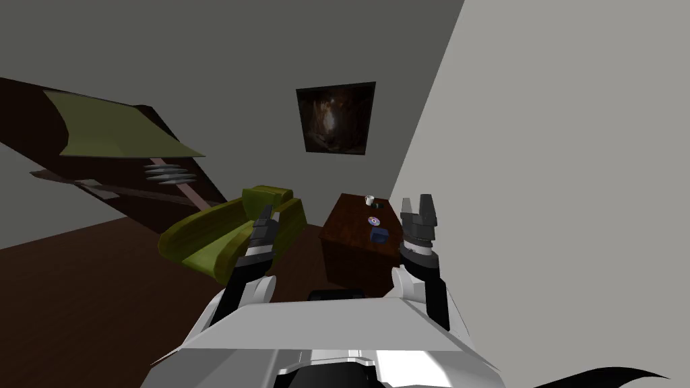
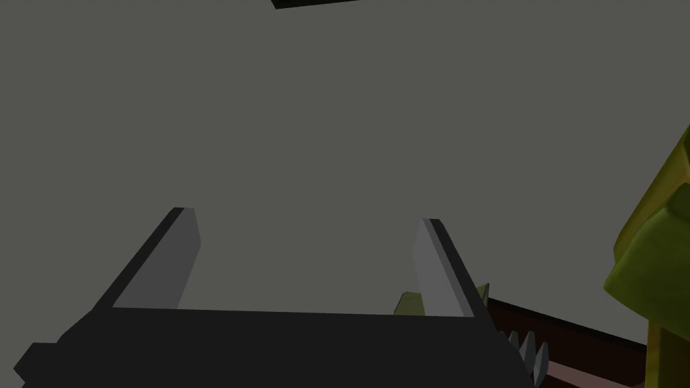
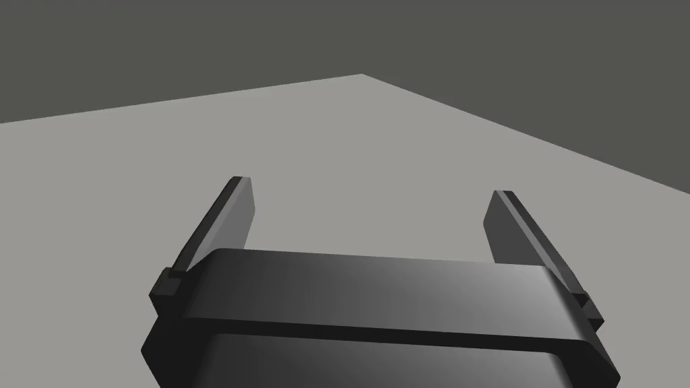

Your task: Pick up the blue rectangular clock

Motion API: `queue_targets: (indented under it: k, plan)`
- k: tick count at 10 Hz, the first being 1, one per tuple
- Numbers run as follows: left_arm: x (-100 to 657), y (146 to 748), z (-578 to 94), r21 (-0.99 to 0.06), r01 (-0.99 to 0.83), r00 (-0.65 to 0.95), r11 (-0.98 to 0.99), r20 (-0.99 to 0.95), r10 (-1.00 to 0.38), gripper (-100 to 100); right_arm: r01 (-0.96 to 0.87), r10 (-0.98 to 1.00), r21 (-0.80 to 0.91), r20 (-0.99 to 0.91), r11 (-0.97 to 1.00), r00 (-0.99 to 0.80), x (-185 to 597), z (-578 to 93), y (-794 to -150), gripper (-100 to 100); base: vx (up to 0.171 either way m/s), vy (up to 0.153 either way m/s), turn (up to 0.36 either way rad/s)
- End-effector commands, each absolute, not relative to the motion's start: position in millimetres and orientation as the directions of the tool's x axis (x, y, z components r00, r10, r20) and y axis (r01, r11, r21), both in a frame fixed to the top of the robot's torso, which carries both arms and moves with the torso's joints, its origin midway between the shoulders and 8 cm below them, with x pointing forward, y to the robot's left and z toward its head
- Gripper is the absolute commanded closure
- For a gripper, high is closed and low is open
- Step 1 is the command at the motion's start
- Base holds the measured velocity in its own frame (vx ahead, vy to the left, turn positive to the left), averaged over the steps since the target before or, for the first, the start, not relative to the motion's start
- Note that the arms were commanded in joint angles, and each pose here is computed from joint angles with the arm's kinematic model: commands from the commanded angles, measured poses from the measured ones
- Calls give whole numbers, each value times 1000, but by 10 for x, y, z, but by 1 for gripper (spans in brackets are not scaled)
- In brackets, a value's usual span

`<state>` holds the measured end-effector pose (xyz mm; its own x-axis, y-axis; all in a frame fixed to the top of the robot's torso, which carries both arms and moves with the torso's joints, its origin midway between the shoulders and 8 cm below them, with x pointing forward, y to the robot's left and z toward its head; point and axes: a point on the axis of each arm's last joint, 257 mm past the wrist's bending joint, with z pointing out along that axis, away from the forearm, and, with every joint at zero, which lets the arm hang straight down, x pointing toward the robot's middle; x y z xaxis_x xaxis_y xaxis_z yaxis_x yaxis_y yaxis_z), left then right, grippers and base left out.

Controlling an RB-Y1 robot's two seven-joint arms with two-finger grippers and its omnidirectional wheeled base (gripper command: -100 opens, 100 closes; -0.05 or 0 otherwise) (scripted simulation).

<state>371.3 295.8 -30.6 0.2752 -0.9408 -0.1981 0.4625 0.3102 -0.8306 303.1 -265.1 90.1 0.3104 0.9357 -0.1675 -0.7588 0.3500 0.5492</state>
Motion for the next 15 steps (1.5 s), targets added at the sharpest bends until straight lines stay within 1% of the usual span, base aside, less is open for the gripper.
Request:
queue_targets:
  k: [1, 3, 5, 8, 10, 12, 13, 15]
  plan:
    - [3713, 2958, -306, -831, 463, 275, 310, -198, -941, 0, -749, 930, 551, -205, 367, 305, 3043, 848, -2626, -100, -37, 31, 0]
    - [3713, 2958, -305, -831, 463, 275, 310, -198, -941, 0, -725, 914, 557, -273, 405, 301, 3067, 720, -2604, -100, -100, 65, 3]
    - [3714, 2957, -305, -831, 463, 275, 310, -198, -941, 0, -684, 884, 564, -358, 462, 301, 3094, 519, -2617, -100, -118, 120, 30]
    - [3714, 2957, -305, -831, 463, 275, 310, -198, -941, 0, -588, 805, 565, -511, 579, 302, 3118, 83, -2729, -100, -133, 119, 72]
    - [3714, 2957, -305, -831, 463, 275, 310, -198, -941, 0, -503, 723, 543, -627, 672, 289, 3098, -290, -2876, -100, -87, 141, 119]
    - [3713, 2957, -305, -831, 463, 275, 310, -198, -941, 0, -408, 613, 492, -748, 769, 254, 3026, -707, -3082, -100, -41, 123, 161]
    - [3713, 2958, -305, -831, 463, 275, 310, -198, -941, 0, -407, 613, 492, -748, 769, 253, 3024, -711, -3084, -100, 4, 79, 58]
    - [3713, 2958, -306, -831, 463, 275, 310, -198, -941, 0, -317, 474, 403, -859, 859, 192, 2892, -1136, -3348, -100, 31, 90, 167]
